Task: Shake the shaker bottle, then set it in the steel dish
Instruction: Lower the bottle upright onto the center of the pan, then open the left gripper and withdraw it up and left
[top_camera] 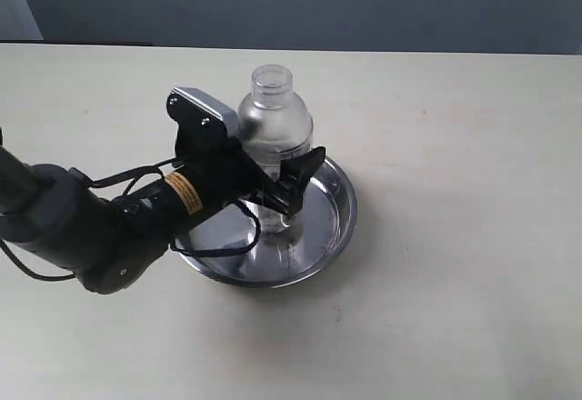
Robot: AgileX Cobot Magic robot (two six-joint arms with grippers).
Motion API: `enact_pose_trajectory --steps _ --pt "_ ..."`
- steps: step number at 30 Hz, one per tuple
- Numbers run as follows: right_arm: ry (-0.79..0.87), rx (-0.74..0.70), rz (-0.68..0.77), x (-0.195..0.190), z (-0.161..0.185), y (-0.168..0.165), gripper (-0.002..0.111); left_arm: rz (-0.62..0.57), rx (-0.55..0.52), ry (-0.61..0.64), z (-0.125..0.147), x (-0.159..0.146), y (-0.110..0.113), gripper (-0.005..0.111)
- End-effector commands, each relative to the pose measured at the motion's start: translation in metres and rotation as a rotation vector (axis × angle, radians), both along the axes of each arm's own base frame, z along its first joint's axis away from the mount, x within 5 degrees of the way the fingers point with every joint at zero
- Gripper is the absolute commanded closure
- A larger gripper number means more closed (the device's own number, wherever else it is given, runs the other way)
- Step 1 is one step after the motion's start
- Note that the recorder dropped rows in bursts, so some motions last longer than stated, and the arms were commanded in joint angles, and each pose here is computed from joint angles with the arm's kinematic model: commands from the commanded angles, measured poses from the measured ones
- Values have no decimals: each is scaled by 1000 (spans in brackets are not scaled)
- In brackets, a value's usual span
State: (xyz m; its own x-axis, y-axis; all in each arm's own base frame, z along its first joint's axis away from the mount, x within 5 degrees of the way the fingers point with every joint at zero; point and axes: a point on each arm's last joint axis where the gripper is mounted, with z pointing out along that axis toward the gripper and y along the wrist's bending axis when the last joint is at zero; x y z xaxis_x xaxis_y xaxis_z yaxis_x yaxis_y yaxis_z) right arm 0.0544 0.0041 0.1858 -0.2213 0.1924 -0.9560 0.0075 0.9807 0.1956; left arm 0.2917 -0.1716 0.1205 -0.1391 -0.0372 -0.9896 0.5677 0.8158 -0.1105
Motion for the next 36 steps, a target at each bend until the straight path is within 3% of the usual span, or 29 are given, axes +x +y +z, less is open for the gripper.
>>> enact_pose_trajectory --steps 1,18,21,28,30,36 --pt "-9 -5 -7 0 0 -1 109 4 -33 -54 20 0 1 17" --pt "-9 -5 -7 0 0 -1 109 83 43 -290 109 -12 15 21" --pt "-9 -5 -7 0 0 -1 109 95 82 -324 127 -19 20 35" --pt "-9 -5 -7 0 0 -1 109 141 201 -312 162 -39 37 95" --pt "-9 -5 -7 0 0 -1 109 168 223 -289 170 -45 43 106" --pt "-9 -5 -7 0 0 -1 109 319 233 -230 191 -61 68 106"
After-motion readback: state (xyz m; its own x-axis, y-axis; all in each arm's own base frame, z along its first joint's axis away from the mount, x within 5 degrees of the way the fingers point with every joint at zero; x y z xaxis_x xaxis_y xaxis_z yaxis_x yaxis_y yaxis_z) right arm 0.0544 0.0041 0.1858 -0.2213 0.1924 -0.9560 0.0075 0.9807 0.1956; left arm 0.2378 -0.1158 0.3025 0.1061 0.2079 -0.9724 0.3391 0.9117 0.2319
